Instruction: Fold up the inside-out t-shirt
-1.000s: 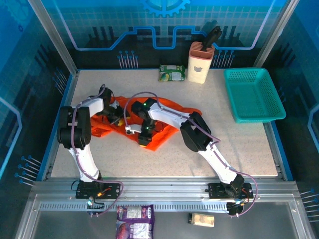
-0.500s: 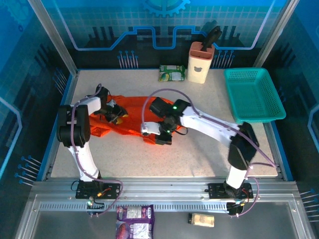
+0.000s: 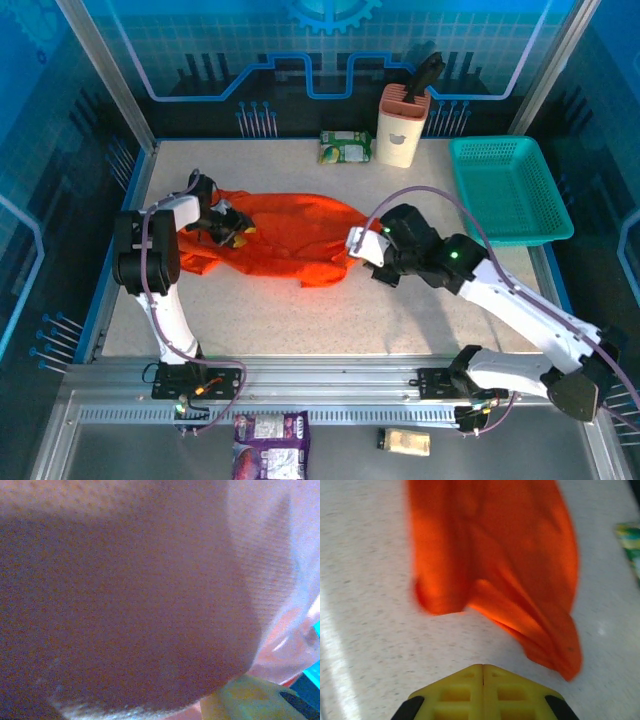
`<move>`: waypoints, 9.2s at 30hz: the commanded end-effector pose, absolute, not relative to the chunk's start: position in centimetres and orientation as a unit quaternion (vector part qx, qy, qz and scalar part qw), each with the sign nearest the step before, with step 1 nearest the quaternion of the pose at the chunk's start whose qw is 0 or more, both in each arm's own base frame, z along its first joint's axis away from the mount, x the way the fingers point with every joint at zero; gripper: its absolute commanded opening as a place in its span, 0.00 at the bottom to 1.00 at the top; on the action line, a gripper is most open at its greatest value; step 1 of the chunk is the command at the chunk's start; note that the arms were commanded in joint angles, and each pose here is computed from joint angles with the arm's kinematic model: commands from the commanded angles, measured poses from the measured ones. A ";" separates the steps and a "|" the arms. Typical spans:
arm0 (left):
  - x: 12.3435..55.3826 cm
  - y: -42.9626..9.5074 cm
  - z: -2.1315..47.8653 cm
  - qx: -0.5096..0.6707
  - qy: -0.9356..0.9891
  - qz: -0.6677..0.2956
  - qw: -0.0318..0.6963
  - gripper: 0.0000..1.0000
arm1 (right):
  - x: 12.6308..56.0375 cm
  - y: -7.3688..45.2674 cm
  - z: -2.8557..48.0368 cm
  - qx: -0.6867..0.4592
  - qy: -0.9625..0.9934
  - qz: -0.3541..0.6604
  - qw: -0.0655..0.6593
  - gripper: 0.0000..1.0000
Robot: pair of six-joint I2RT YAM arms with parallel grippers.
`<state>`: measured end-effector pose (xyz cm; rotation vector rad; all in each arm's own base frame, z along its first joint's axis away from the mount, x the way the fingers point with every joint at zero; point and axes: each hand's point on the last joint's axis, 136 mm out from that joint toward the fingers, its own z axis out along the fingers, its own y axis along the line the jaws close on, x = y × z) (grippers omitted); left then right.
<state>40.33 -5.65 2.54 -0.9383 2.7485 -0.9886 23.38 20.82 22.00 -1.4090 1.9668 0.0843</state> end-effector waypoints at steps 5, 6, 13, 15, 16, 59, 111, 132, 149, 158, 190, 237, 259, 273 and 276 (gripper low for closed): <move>41.4 -8.8 10.7 -0.269 0.858 -0.427 0.095 0.42 | 28.2 15.8 21.8 -0.371 0.846 -0.011 0.384 0.01; 41.2 -8.7 11.4 -0.266 0.860 -0.423 0.101 0.42 | 28.2 16.0 21.5 -0.350 0.857 0.010 0.378 0.08; 39.9 -7.6 13.5 -0.258 0.880 -0.377 0.128 0.42 | 25.6 21.6 17.4 -0.193 0.915 0.175 0.309 0.29; 39.5 -7.5 13.5 -0.257 0.882 -0.373 0.130 0.42 | 24.4 23.4 15.5 -0.176 0.924 0.196 0.275 0.30; 39.3 -7.3 13.3 -0.257 0.886 -0.363 0.130 0.42 | 24.0 23.7 14.4 -0.165 0.932 0.196 0.255 0.31; 29.9 -0.3 7.3 -0.345 0.918 -0.173 0.095 0.43 | 21.9 16.0 3.7 -0.132 0.990 -0.019 0.054 0.00; 30.7 -4.4 9.7 -0.227 0.960 -0.149 0.075 0.43 | 37.4 31.6 15.3 -0.261 0.947 0.069 0.173 0.56; 27.1 -5.4 3.7 -0.202 0.976 -0.080 0.007 0.34 | 44.4 28.0 9.5 -0.200 0.968 0.011 0.154 0.00; 38.1 -4.7 12.3 -0.187 0.966 -0.091 0.157 0.00 | 45.7 22.5 26.1 -0.175 0.928 0.002 0.328 0.00; 45.3 -2.1 32.5 -0.232 0.864 -0.274 0.353 0.00 | 44.7 14.6 43.1 -0.131 0.843 -0.036 0.520 0.00; 30.7 -2.7 11.5 -0.307 0.907 -0.232 0.169 0.25 | 25.2 14.9 11.7 0.030 0.974 0.155 0.165 0.41; 33.5 -2.7 7.6 -0.229 0.958 -0.125 0.114 0.33 | 24.2 6.8 2.7 0.193 0.958 0.197 0.076 0.00; 38.0 -3.7 1.8 -0.109 0.989 -0.083 0.063 0.45 | 24.3 5.3 3.6 0.203 0.956 0.196 0.084 0.00; 37.8 -7.4 3.6 -0.100 0.974 -0.195 0.065 0.45 | 25.1 5.0 4.6 0.199 0.956 0.195 0.093 0.00; 37.3 -7.3 4.4 -0.100 0.973 -0.192 0.073 0.45 | 25.1 4.8 4.7 0.201 0.955 0.194 0.096 0.00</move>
